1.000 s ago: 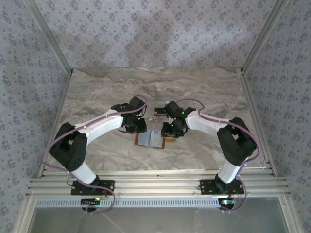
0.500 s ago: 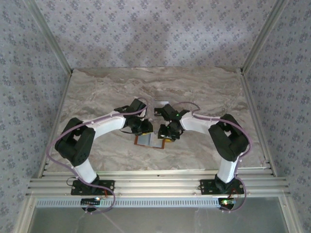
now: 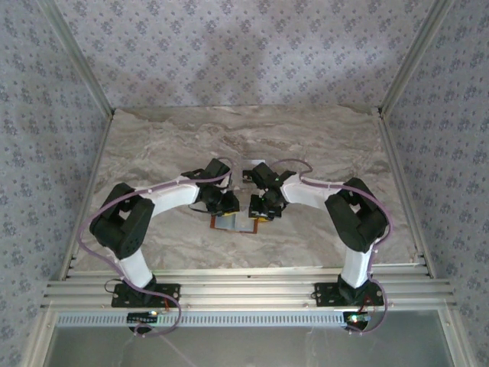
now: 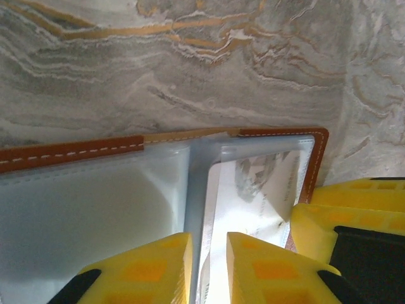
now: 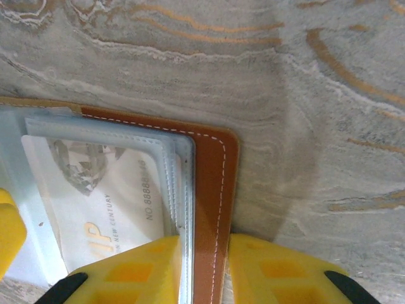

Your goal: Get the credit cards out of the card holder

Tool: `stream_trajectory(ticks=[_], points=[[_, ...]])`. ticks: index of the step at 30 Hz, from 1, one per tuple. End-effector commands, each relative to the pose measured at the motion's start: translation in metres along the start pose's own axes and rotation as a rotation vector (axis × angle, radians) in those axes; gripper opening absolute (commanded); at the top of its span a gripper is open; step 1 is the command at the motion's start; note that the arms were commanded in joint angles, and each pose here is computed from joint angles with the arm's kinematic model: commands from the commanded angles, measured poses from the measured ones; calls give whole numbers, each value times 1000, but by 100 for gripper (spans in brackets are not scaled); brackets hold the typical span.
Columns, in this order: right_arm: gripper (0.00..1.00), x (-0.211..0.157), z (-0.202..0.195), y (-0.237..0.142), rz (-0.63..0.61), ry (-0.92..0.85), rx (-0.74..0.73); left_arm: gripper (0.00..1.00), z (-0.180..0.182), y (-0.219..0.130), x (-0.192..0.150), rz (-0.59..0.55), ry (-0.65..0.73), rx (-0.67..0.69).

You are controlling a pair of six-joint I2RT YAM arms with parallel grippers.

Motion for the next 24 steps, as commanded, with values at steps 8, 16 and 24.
stream_trajectory(ticks=[8, 16, 24], points=[[27, -1, -7, 8, 17, -10, -53, 18, 8, 15, -7, 66, -7, 4], [27, -3, -10, 8, 20, -9, -62, 16, 21, 7, -9, 56, 7, 122], [26, -3, -12, 8, 19, -7, -64, 15, 16, -5, -7, 26, 17, 122]])
Point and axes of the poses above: each hand's point on the last joint's axis, 136 mm out from that joint toward the fingers, its own y axis out along the fingers, its own z axis along the line the jaws close on, x = y × z, the point moved 6 cm from there along -y, back along the fingers, and after that the axes turned 3 degrees about y, right-handed, at the moved point
